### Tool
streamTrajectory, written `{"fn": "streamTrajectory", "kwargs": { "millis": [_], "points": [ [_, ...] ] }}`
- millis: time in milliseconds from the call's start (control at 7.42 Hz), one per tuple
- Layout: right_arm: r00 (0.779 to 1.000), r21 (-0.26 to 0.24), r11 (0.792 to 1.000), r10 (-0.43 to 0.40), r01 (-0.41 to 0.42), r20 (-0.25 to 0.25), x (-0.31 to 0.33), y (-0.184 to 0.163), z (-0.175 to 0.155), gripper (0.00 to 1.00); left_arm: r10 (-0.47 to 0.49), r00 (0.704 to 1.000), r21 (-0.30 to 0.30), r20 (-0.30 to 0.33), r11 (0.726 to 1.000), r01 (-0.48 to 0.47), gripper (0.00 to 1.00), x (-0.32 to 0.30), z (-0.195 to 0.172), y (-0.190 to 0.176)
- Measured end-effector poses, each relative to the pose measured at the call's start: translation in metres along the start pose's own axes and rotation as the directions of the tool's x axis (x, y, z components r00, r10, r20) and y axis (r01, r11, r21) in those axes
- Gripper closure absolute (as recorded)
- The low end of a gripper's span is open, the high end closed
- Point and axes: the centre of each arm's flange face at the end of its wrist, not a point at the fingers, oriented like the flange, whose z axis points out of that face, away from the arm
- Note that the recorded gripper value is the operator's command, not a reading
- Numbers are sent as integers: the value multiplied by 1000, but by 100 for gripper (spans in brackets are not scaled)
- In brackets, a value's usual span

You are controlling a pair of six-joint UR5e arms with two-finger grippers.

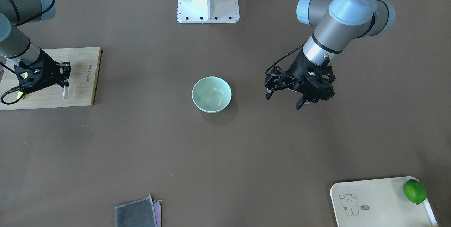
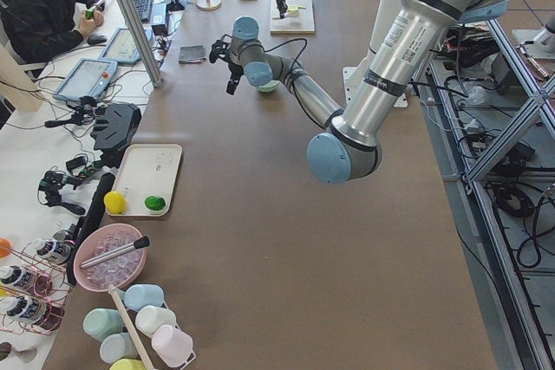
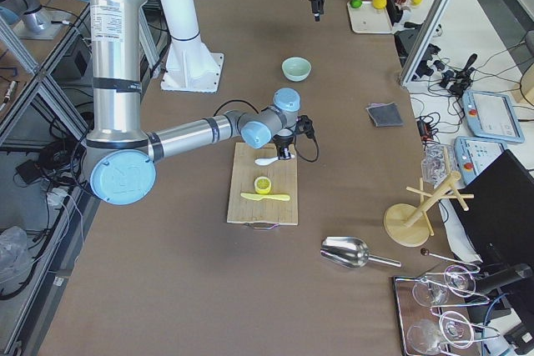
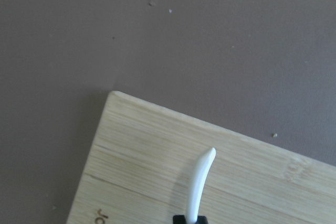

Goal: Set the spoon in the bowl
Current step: 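Lift the white spoon off the cutting board with the right gripper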

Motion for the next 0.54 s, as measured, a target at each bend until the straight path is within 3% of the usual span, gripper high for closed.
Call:
{"fn": "streamTrajectory", "kwargs": {
  "millis": [270,539],
  "points": [
    [999,52,999,7,-9,48,-11,-18,-36,100,4,1000,2,-2,1000,-4,2,-10,4,6],
    [994,88,993,67,-74,83,-49,-62,-64,100,58,998,8,24,998,-58,2,-30,2,9]
  ]
}}
